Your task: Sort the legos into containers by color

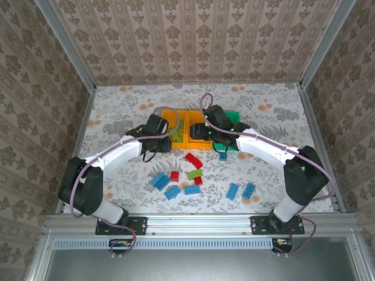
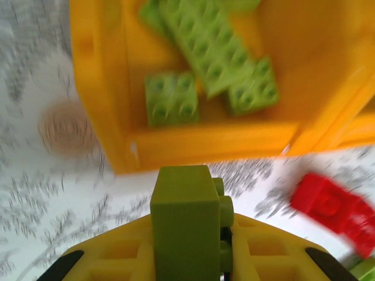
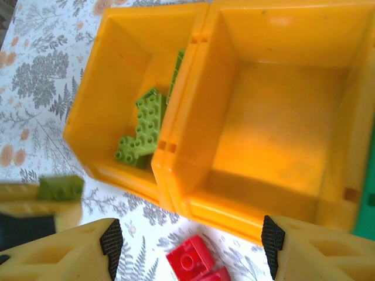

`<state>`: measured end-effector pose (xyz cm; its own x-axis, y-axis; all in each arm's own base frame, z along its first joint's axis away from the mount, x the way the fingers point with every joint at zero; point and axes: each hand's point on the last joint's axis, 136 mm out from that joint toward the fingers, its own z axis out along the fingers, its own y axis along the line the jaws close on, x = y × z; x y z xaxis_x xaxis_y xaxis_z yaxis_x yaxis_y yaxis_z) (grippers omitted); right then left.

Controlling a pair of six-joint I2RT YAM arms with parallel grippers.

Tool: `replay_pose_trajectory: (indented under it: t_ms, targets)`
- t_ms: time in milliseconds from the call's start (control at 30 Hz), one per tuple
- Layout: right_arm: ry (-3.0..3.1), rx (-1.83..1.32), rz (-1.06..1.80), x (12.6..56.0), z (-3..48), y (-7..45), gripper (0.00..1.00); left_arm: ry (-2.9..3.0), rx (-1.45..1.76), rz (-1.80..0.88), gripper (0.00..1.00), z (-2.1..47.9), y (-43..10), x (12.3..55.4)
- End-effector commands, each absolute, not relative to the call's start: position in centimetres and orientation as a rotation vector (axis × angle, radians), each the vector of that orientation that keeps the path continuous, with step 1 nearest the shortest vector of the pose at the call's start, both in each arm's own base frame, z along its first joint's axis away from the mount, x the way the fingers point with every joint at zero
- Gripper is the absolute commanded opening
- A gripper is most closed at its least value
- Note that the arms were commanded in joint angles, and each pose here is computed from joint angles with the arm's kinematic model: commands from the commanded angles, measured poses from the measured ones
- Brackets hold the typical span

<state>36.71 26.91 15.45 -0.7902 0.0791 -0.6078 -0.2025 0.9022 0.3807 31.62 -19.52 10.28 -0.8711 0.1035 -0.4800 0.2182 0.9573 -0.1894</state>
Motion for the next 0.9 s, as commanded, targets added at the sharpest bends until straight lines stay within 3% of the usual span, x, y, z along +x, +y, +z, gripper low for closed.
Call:
replay_pose_trajectory:
  t_ms: [0,233,567,867]
  targets:
    - [2.468,-0.215,0.462,33.8,13.6,26.3,0.68,2.544,0.285,-0.321,0.19,13.3,-19.9,34.4]
    - [2.543,-0.473,0.355,30.2,9.3,27.8,0.65,2.541,0.283,-0.425,0.20,12.7,-21.9,39.8]
    - [2.627,-0.631,0.260,29.0,5.0,28.0,0.64,2.565,0.286,-0.527,0.25,11.2,-24.5,42.2]
    - [2.689,-0.668,0.185,28.9,2.5,28.1,0.63,2.555,0.209,-0.563,0.41,11.7,-23.6,43.3]
